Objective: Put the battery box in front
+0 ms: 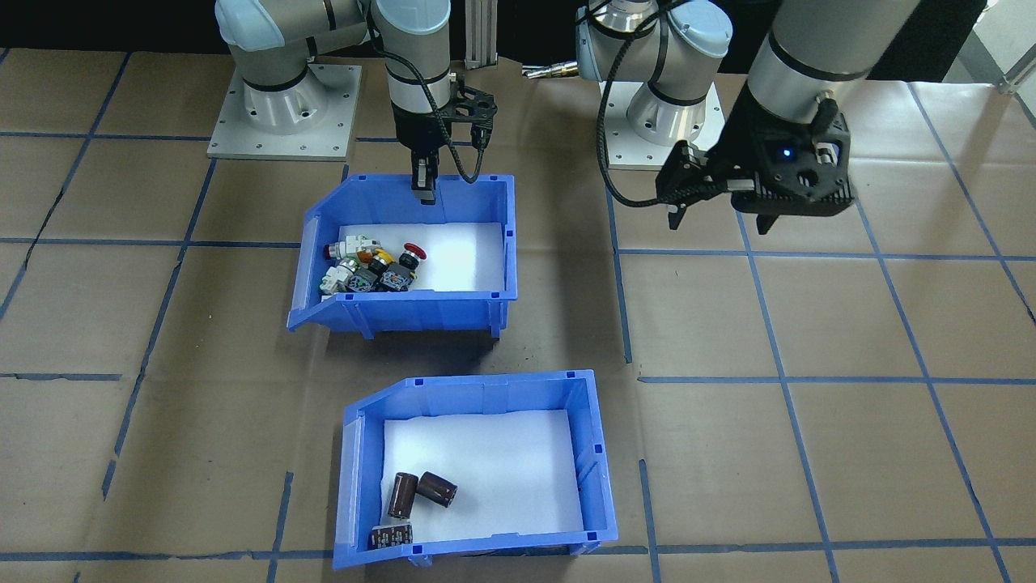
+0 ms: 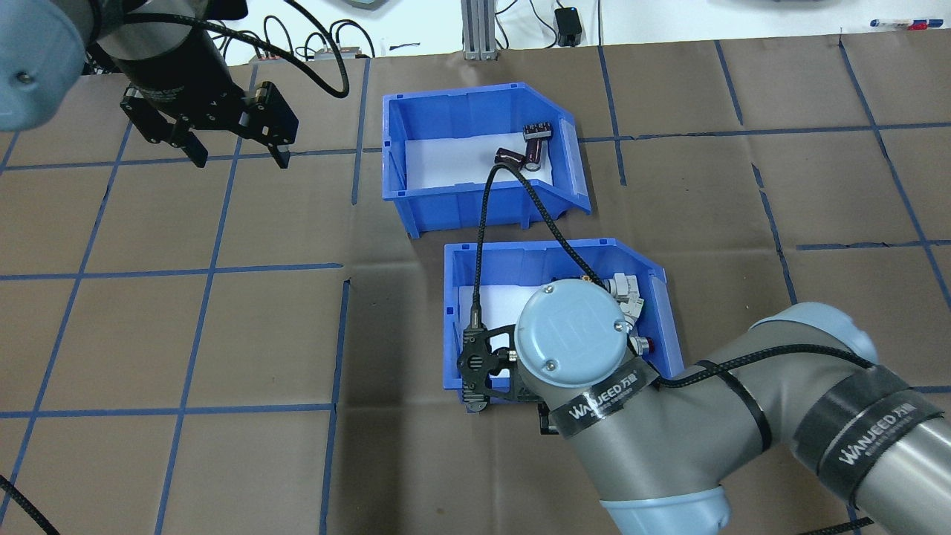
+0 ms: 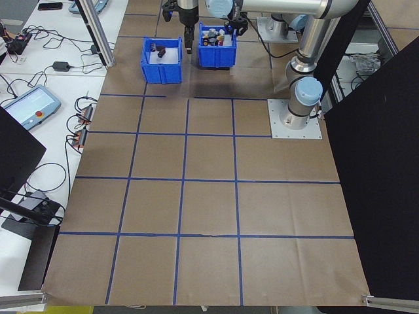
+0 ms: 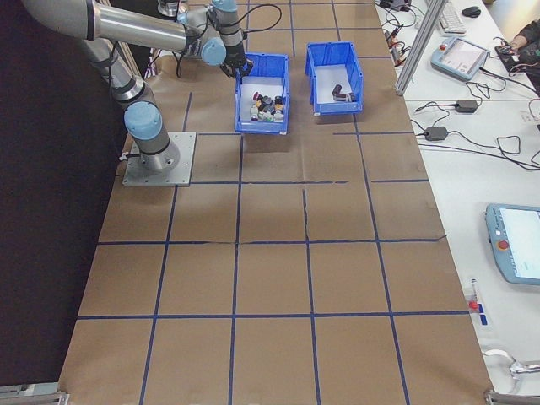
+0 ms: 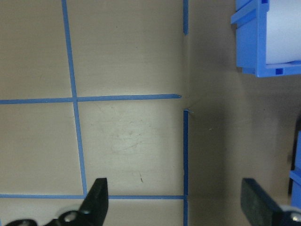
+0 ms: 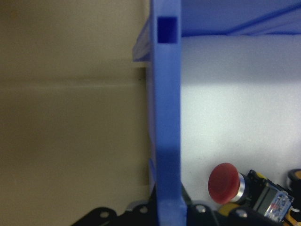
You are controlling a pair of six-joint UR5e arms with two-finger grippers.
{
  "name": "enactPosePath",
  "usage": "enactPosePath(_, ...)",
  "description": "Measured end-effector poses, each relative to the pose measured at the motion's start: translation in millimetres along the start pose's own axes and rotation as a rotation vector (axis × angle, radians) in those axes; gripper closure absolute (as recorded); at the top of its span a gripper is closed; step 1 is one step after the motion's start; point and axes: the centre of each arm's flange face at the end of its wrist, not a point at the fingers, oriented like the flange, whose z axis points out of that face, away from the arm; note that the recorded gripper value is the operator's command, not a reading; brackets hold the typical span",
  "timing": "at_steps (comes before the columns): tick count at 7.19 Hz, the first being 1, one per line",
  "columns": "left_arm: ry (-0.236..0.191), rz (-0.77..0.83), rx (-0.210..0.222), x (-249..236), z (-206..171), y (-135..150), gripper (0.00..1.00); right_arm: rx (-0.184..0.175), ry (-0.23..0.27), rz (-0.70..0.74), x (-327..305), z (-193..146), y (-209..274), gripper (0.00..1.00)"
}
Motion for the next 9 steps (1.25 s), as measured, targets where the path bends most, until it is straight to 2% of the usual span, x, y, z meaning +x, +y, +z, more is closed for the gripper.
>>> enactPosePath(1,0.01,0.034,0.007,17.8,-2.4,14.1,0.0,-0.001,-0.003,0.005,-3.4,3.3,-5.7,1.0)
enactPosePath(2,0.015,0.046,-0.003,25.9,2.6,25.3,0.0,-0.005,-0.009,0.006,-5.7,6.5,-8.9,0.83)
enactPosePath(3,0.019,0.045,-0.022,27.7,12.7,38.3,0.0,-0.009,-0.016,0.006,-6.4,9.9,-10.3,0.01)
enactPosePath(4,0.02,0.037,-0.031,22.6,23.7,52.8,0.0,-0.012,-0.023,0.009,-6.5,12.7,-10.9,0.0)
enactPosePath(6,0.019,0.009,-0.002,-7.1,33.4,62.9,0.0,-0.026,-0.005,0.017,-5.2,7.6,-8.7,0.0)
enactPosePath(9,0.013,0.013,0.012,-17.2,29.8,62.1,0.0,-0.029,0.031,0.072,7.8,-40.6,14.8,0.0)
